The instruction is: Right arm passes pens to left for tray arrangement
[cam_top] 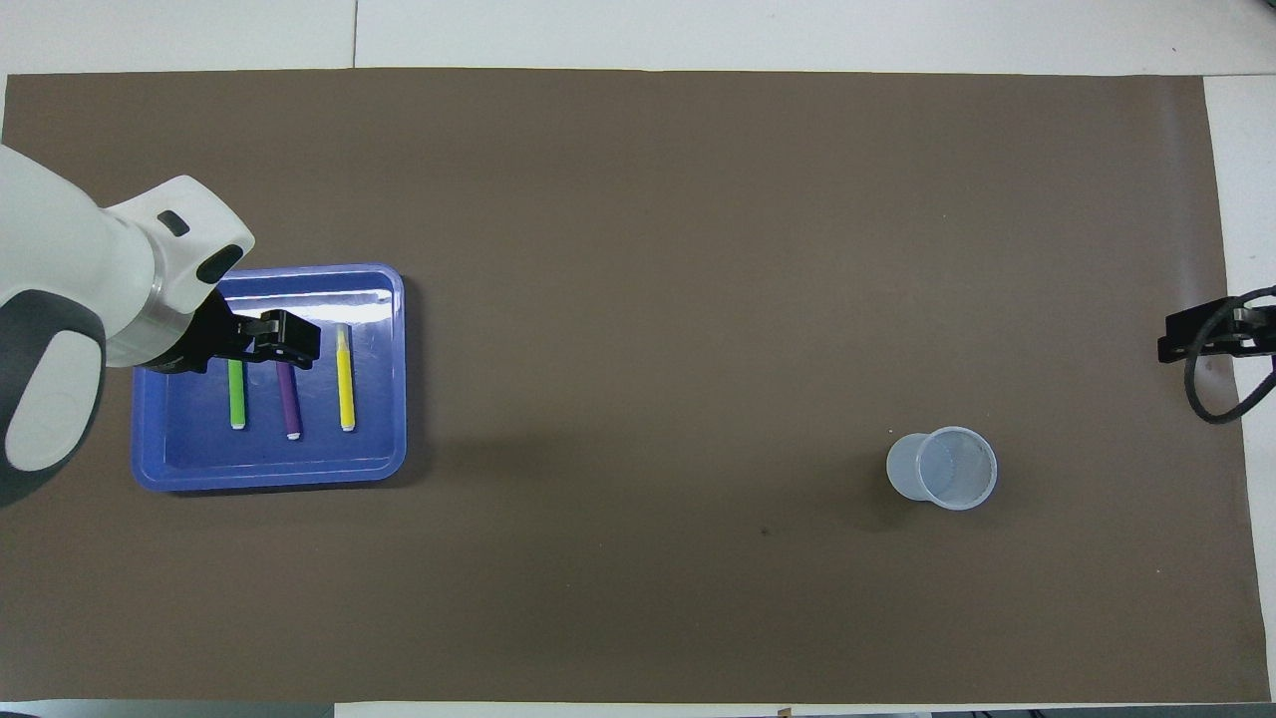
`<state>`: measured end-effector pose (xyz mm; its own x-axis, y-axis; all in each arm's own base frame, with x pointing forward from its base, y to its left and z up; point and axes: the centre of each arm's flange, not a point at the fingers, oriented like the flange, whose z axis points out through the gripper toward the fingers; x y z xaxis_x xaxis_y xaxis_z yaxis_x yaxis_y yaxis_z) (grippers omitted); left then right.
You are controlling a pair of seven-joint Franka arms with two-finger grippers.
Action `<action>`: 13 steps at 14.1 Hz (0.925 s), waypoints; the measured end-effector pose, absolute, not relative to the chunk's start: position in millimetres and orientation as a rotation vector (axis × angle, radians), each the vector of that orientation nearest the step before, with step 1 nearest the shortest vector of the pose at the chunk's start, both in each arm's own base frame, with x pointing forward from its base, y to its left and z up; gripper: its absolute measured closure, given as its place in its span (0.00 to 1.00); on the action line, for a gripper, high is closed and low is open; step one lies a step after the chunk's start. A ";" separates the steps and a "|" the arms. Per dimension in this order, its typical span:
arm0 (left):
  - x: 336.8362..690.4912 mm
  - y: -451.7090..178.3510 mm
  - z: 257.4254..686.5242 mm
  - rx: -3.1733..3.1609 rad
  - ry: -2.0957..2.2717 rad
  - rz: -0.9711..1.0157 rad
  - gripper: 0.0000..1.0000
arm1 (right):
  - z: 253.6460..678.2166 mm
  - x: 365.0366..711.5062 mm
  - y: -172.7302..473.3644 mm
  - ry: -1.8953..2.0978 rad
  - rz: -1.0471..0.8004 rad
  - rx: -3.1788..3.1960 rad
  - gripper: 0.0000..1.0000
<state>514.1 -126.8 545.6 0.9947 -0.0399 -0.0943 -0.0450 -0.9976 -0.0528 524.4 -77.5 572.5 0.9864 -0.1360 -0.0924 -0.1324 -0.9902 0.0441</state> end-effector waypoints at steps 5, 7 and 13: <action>489.9 -121.3 576.3 -3.122 0.021 0.173 0.00 | 579.7 526.5 -63.2 -0.174 -0.123 3.110 0.00; 496.2 -111.0 572.6 -3.134 -0.014 0.171 0.00 | 582.0 525.6 -62.4 -0.172 -0.116 3.111 0.00; 498.9 -114.1 581.5 -3.142 -0.007 0.141 0.00 | 583.9 524.0 -67.7 -0.188 -0.111 3.112 0.00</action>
<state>498.9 -114.1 581.5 0.9960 0.0040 -0.0895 0.0043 -1.0000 0.0029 524.0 -67.7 583.9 0.9902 -0.1212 -0.0694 -0.1196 -0.9925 0.0263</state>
